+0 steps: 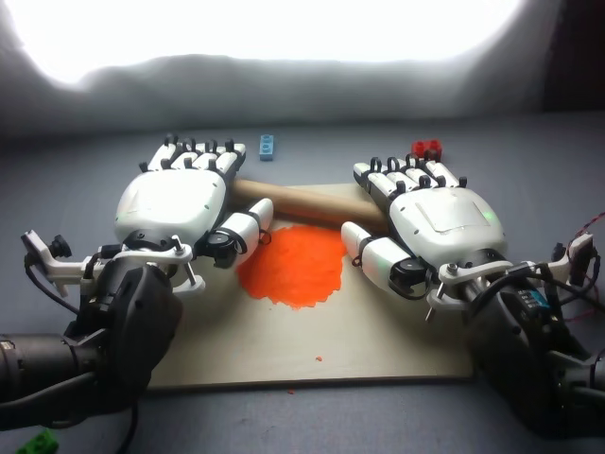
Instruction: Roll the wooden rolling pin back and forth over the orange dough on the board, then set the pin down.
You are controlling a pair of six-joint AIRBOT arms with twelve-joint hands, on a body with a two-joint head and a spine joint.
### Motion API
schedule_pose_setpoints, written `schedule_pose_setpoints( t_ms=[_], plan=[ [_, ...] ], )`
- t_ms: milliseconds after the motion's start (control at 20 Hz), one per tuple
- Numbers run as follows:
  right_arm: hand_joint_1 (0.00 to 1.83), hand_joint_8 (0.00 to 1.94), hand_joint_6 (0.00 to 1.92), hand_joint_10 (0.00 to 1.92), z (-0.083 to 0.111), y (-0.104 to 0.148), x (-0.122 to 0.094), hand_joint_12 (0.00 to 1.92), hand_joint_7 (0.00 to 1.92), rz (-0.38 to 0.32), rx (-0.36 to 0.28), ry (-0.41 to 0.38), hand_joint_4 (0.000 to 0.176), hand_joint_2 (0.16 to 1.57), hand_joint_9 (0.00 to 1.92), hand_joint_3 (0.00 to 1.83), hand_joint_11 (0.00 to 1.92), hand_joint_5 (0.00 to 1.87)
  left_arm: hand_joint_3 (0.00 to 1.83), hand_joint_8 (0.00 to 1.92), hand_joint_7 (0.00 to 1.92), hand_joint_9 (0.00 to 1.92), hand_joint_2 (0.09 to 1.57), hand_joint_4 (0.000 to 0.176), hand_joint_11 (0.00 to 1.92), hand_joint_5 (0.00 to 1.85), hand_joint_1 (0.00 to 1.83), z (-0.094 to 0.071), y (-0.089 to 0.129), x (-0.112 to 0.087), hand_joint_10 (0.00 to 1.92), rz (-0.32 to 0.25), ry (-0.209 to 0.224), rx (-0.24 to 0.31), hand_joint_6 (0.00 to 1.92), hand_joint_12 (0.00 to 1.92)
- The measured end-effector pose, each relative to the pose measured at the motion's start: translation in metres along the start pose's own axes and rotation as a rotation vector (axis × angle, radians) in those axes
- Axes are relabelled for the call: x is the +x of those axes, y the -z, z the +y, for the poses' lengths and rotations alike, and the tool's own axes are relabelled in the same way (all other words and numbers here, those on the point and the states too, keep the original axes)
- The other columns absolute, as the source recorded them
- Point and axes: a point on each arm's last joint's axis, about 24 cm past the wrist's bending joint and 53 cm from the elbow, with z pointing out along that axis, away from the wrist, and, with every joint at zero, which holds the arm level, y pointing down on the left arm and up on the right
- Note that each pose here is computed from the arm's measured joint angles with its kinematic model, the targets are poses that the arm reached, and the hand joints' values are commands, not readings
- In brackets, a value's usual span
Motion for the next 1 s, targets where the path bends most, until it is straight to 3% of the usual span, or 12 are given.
schedule_pose_setpoints(
  t_ms=[300,1000],
  plan=[
    [0.0,0.02,0.04,0.07,0.0051,0.002,-0.006,0.82,0.39,-0.033,-0.013,-0.004,0.0,1.45,0.32,0.0,0.0,0.31,0.0,0.01,0.41,0.35,1.47,0.0,0.0,0.31,0.0,-0.001,0.0003,0.0015,0.02,0.006,-0.001,0.003,0.01,0.68],
    [0.0,0.01,0.03,0.07,0.0099,0.0111,-0.0034,0.75,0.39,-0.04,-0.027,-0.003,0.0,1.45,0.3,0.0,0.0,0.3,0.0,0.0,0.39,0.33,1.47,0.0,0.0,0.31,0.0,-0.0068,0.005,0.0061,0.0,0.026,0.013,0.009,0.0,0.63]
  ],
)
